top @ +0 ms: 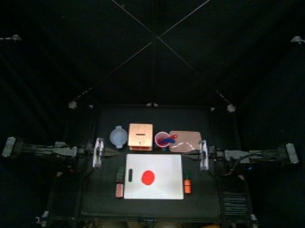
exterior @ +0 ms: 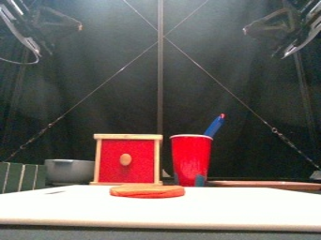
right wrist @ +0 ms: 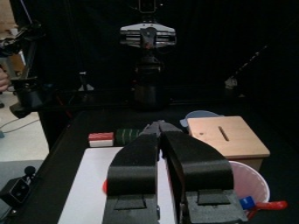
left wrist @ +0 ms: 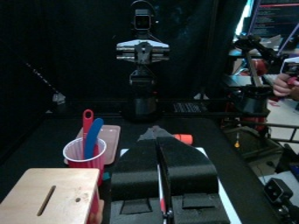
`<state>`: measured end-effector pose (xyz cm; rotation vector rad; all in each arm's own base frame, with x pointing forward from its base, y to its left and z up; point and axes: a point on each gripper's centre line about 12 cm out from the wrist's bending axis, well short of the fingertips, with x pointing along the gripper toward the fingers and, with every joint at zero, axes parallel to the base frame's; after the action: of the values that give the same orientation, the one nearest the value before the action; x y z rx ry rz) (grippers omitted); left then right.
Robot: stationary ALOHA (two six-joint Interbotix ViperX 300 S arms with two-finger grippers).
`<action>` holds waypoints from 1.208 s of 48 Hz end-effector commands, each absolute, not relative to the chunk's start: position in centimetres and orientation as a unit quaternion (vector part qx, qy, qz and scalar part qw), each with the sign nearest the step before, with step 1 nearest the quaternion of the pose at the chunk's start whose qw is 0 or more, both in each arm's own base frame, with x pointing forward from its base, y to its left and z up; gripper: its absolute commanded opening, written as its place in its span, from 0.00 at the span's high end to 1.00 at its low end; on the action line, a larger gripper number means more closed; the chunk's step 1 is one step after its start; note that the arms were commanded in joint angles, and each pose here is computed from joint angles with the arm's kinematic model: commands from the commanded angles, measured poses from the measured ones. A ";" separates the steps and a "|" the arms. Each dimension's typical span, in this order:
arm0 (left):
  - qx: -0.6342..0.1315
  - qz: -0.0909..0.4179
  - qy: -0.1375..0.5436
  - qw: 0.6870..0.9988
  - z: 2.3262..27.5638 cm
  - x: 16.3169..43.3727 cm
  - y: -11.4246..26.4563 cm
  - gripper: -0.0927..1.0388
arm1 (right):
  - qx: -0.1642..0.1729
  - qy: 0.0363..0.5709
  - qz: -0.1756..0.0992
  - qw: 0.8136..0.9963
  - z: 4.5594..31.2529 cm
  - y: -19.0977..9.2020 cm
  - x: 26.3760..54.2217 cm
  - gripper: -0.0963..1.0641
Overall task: Get the cutter from the drawer then cut the dough then place the extra dough in the bowl
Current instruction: Open the drawer
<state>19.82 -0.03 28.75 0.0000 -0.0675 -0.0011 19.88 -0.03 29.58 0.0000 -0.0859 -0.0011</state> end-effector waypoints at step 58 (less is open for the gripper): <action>-0.324 0.292 0.058 0.898 14.0 30.9 0.8 0.43 | -0.115 0.103 -0.081 0.985 17.5 -15.2 47.7 0.98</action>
<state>30.08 0.84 13.90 -0.6343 0.1320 0.5858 47.46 -14.75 16.00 -0.2239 0.2365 -0.1482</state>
